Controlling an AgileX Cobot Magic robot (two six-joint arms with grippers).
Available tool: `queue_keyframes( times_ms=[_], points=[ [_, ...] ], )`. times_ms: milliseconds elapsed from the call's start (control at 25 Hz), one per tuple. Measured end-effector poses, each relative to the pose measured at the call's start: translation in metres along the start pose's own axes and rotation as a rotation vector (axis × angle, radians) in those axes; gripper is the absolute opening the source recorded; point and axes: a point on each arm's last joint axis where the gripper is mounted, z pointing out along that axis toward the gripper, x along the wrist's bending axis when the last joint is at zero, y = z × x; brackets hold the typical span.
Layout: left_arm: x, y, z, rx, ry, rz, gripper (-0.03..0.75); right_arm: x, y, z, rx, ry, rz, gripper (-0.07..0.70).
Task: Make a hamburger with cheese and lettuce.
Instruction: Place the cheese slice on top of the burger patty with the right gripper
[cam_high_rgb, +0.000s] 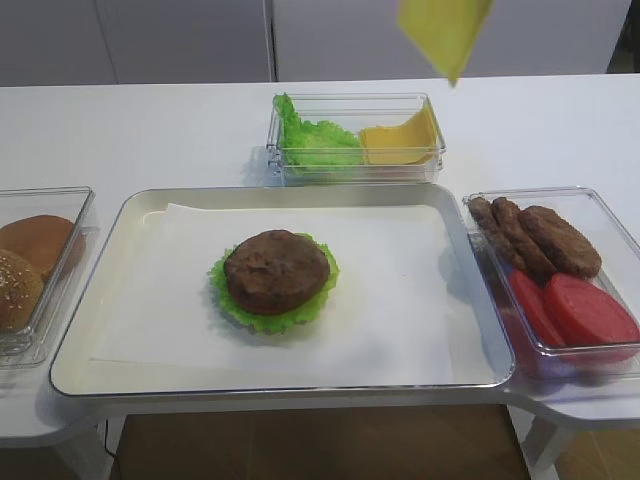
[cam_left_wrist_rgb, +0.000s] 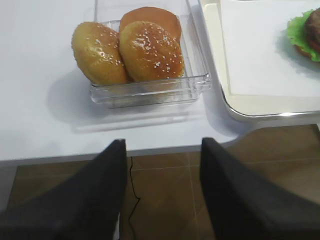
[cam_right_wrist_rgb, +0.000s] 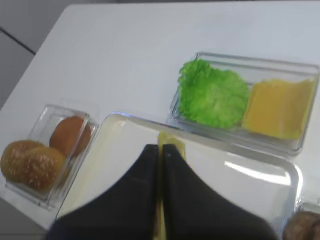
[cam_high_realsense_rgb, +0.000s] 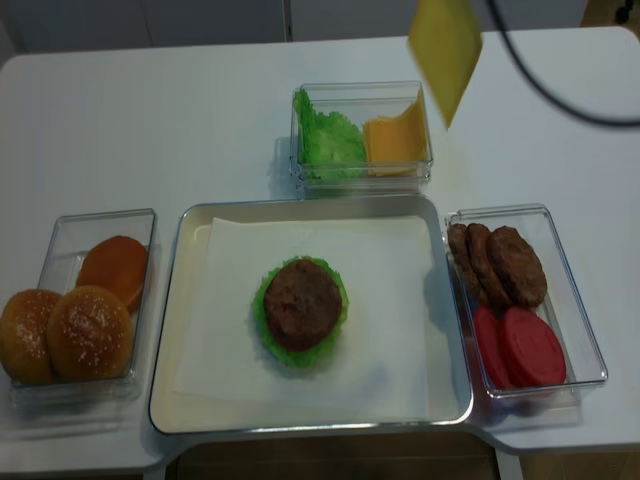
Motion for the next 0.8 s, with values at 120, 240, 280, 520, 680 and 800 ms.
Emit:
queue_keyframes(
  times_ms=[120,240,280,520,680,800],
  points=[
    [0.000,0.000,0.000,0.000,0.000,0.000,0.358,0.017,-0.022,0.007,0.074,0.034,-0.029,0.004],
    [0.000,0.000,0.000,0.000,0.000,0.000,0.358,0.032,-0.040,0.015,0.142,0.075,-0.050,0.004],
    [0.000,0.000,0.000,0.000,0.000,0.000,0.358,0.038,-0.046,0.019,0.164,0.090,-0.054,0.004],
    [0.000,0.000,0.000,0.000,0.000,0.000,0.358,0.071,-0.078,0.038,0.235,0.168,-0.110,0.004],
    [0.000,0.000,0.000,0.000,0.000,0.000,0.358,0.082,-0.095,0.056,0.278,0.191,-0.127,0.004],
    [0.000,0.000,0.000,0.000,0.000,0.000,0.358,0.087,-0.104,0.073,0.310,0.196,-0.134,0.004]
  ],
)
